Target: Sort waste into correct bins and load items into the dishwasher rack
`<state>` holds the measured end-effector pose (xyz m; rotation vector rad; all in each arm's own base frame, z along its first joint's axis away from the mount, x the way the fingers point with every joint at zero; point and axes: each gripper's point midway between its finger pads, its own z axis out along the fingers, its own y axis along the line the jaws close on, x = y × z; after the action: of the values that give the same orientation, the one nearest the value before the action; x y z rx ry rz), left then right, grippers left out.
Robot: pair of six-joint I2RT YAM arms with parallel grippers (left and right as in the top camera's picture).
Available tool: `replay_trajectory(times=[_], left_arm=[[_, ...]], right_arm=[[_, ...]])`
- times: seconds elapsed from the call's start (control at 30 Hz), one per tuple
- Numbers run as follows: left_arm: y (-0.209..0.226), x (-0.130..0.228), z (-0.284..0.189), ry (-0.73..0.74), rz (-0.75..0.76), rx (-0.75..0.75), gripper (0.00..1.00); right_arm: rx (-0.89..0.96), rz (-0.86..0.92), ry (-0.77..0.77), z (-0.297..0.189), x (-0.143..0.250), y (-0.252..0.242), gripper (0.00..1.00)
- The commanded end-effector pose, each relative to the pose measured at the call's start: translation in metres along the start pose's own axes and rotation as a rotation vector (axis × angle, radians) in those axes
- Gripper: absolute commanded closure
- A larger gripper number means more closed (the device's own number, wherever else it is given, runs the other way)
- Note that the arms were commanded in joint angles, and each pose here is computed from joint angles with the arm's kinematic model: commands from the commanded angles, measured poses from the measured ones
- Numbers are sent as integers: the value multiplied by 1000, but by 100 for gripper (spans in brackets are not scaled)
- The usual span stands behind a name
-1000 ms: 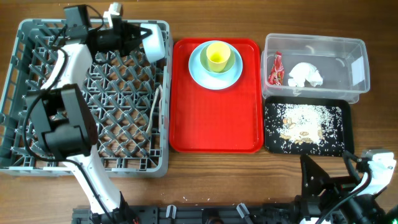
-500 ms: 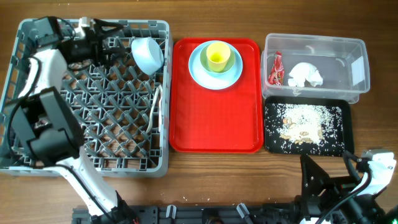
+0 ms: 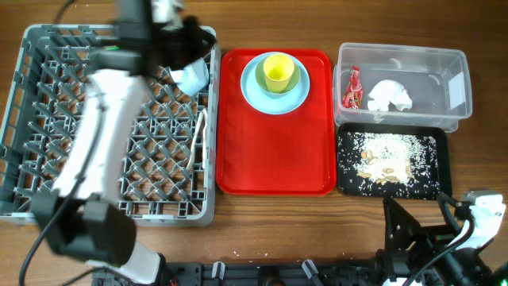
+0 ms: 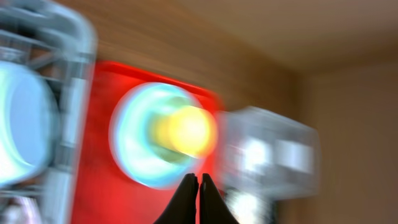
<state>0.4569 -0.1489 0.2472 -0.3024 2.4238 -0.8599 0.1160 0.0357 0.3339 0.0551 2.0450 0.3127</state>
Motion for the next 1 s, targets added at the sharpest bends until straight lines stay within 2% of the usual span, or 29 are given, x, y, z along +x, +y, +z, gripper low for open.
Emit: replay_trajectory(times=[0.0, 0.1, 0.17, 0.27, 0.33, 0.4, 0.43, 0.47, 0.5, 0.53, 0.57, 0.63, 0.67, 0.7, 0.8, 0.83, 0.97], left_arm=[[61, -8, 43, -161, 95, -448, 96], [96, -1, 69, -126, 86, -550, 96], [143, 3, 75, -58, 86, -649, 96], [178, -15, 34, -103, 36, -787, 96], [186, -31, -8, -156, -15, -812, 96], [167, -42, -33, -210, -30, -748, 96], [141, -45, -43, -232, -24, -649, 96], [98, -46, -49, -247, 5, -487, 96], [64, -43, -53, -254, 39, -378, 90], [12, -35, -58, -273, 110, -240, 88], [-12, -29, -57, -283, 153, -192, 88], [-66, -4, -42, -264, 314, -91, 70], [-91, 12, -29, -246, 397, -46, 58], [-115, 33, -10, -218, 486, 0, 52], [-136, 66, 41, -194, 627, -11, 52], [-126, 74, 68, -194, 644, -81, 52], [-89, 98, 139, -106, 725, -175, 59]], right_arm=[[-8, -20, -6, -1, 1, 1, 0], [-8, -20, -7, -1, 0, 1, 0], [-8, -20, -7, -1, 0, 1, 0], [-8, -20, -6, -1, 1, 1, 0], [-8, -20, -7, -1, 0, 1, 0], [-8, -20, -6, -1, 1, 1, 0], [-8, -20, -6, -1, 1, 1, 0], [-8, -20, -6, -1, 1, 1, 0], [-8, -20, -7, -1, 0, 1, 0], [-8, -20, -6, -1, 1, 1, 0], [-8, -20, -6, -1, 1, 1, 0], [-8, -20, -6, -1, 1, 1, 0], [-8, -20, -7, -1, 0, 1, 0], [-8, -20, -6, -1, 1, 1, 0], [-8, -20, -6, -1, 1, 1, 0], [-8, -20, -6, -1, 1, 1, 0], [-8, -20, -7, -1, 0, 1, 0]])
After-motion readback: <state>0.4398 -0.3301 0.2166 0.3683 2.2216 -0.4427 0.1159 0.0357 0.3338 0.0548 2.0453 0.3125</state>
